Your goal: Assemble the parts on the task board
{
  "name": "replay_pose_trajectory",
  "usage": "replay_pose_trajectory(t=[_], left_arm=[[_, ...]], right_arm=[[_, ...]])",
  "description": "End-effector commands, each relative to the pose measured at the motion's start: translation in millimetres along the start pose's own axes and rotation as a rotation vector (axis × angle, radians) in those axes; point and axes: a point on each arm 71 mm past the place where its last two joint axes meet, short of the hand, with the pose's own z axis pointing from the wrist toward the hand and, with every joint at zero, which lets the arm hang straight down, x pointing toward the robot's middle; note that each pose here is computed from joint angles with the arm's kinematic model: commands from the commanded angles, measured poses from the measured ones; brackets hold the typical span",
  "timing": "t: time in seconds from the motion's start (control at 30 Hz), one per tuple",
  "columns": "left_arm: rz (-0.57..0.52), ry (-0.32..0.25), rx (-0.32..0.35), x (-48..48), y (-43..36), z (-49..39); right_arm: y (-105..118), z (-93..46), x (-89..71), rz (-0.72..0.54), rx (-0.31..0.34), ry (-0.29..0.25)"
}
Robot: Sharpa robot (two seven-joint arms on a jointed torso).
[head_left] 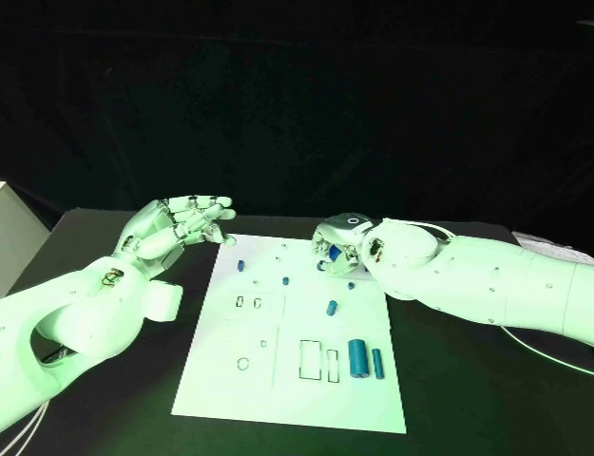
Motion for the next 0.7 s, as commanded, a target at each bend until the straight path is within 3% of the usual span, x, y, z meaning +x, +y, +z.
replay_pose_trajectory(t=[0.03, 0.7], left_arm=[[-0.006, 0.019, 0.004, 1.9, -0.8, 0.1], [-0.003, 0.018, -0.002, 0.3, -1.4, -0.2]], right_arm=[[0.4, 0.6, 3.9, -0.033, 0.006, 0.042], [-0.6, 1.0, 7.6, -0.052, 0.022, 0.053]])
